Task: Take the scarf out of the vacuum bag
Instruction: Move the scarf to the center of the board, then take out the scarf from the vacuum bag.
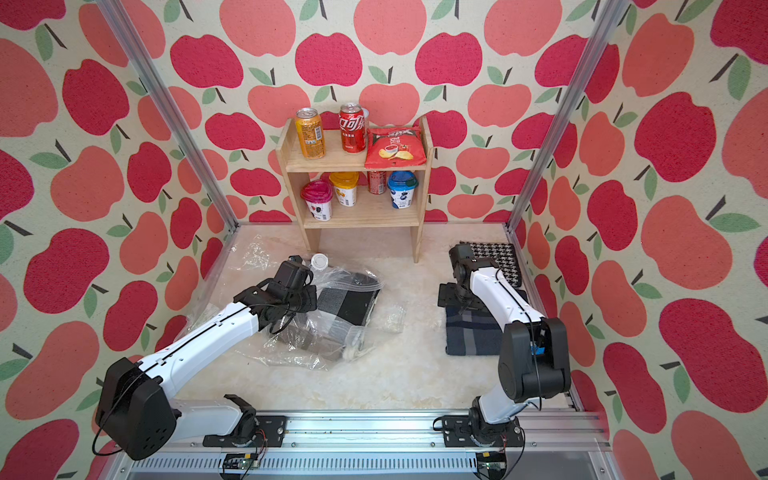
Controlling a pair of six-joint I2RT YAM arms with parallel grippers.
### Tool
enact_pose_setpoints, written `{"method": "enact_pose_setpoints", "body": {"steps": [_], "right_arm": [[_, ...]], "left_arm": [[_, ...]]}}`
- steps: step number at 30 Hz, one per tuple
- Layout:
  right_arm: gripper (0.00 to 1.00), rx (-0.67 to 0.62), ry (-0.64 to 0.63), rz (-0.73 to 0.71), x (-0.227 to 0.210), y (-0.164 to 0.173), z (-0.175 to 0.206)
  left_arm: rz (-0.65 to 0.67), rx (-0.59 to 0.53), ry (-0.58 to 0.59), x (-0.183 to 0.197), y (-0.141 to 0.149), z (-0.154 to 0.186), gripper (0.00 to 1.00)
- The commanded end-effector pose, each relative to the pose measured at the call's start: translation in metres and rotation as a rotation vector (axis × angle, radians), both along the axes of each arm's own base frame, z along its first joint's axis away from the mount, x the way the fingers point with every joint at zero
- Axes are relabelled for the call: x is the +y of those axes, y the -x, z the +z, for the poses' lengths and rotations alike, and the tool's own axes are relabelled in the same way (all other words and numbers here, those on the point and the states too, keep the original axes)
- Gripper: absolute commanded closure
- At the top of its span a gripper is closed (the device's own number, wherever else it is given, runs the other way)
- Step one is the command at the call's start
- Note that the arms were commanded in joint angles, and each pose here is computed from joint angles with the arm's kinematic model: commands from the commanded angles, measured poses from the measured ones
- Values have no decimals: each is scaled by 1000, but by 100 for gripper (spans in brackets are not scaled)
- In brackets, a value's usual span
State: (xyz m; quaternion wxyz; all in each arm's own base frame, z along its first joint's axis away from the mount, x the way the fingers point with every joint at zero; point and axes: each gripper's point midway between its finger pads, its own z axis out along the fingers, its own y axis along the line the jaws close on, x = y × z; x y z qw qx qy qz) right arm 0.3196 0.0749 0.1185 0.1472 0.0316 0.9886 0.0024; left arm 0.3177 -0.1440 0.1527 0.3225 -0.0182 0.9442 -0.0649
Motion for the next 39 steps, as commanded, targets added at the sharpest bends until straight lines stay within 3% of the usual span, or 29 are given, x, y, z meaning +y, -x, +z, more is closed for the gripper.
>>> {"method": "enact_pose_setpoints", "body": {"steps": [1,6,11,17,23,39], "right_arm": [[0,-115,-280,77,65,-1,39],[0,-197,-650,125,133,15,68],[0,-98,-834,158,180,39,58],[2,14,-917,215,226,70,43],[5,115,-1008,178,252,90,31],[8,270,-1074,114,292,135,9]], "left_arm": [[-13,-7,2,-4,-1,2,100],[-41,-14,7,-11,1,3,100],[-98,-64,40,-20,7,13,100],[-199,-138,101,-35,17,31,100],[-288,-179,118,-53,34,41,100],[-358,-211,119,-74,63,34,100]]}}
